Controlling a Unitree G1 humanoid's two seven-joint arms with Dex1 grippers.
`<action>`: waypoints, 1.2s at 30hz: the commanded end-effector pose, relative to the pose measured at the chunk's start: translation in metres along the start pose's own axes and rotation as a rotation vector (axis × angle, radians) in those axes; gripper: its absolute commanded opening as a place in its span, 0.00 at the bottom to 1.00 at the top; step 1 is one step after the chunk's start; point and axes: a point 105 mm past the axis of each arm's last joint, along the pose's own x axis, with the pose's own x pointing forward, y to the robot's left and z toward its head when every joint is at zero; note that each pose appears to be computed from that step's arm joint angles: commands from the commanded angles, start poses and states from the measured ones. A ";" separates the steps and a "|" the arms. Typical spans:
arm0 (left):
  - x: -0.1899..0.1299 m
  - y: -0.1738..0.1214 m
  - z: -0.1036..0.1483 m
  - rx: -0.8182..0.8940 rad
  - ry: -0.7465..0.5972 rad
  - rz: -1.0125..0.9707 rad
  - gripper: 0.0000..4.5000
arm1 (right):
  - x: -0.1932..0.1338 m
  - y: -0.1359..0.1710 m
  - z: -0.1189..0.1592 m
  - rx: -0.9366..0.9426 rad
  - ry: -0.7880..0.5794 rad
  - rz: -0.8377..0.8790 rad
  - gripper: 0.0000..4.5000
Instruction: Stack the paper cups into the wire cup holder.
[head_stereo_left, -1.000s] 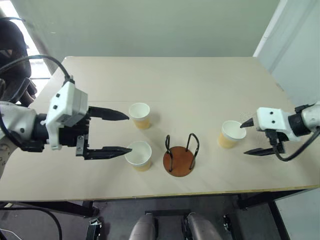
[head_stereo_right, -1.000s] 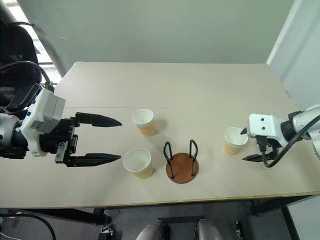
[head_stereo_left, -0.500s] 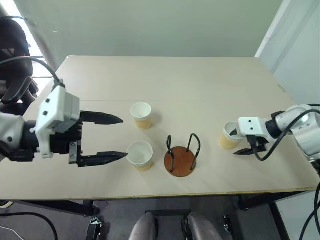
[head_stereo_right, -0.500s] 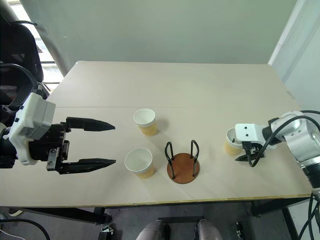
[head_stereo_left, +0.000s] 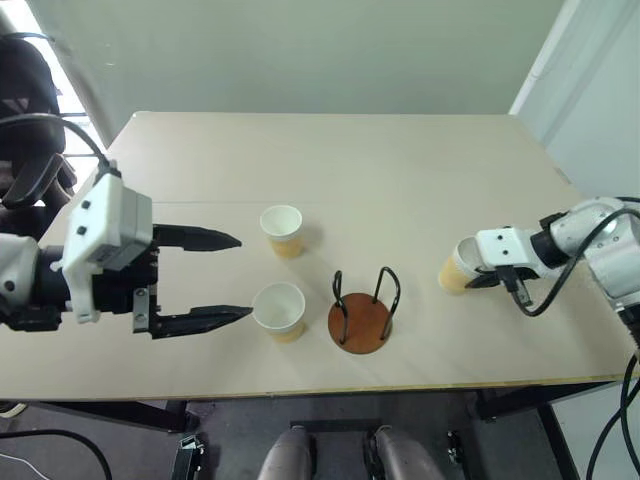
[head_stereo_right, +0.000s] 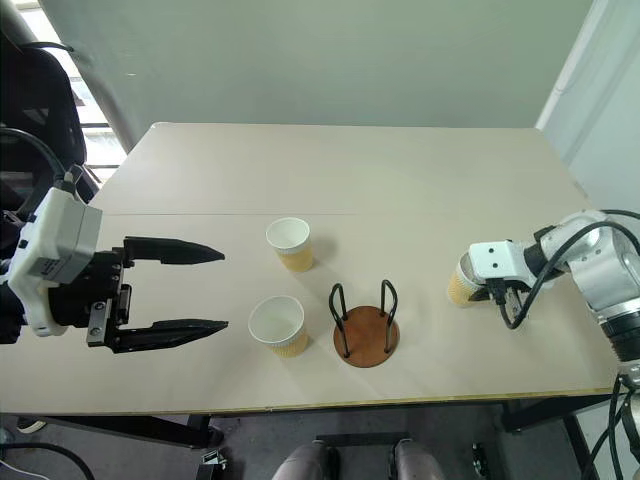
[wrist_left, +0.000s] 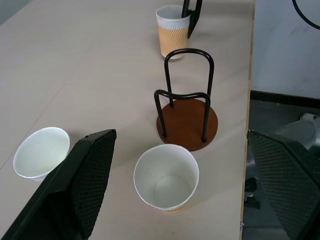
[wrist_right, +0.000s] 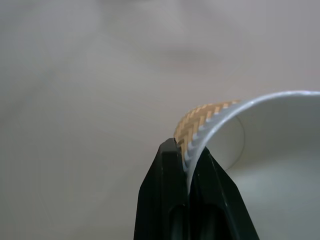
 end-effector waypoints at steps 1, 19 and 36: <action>-0.007 0.002 0.007 0.030 -0.004 0.023 1.00 | -0.058 -0.014 0.059 -0.149 -0.158 -0.107 0.01; -0.001 0.003 -0.002 0.029 0.021 0.007 1.00 | -0.012 0.012 0.157 -0.362 -0.409 0.124 0.01; -0.002 -0.006 -0.001 0.017 0.025 0.019 1.00 | 0.016 0.019 0.148 -0.433 -0.345 0.204 0.01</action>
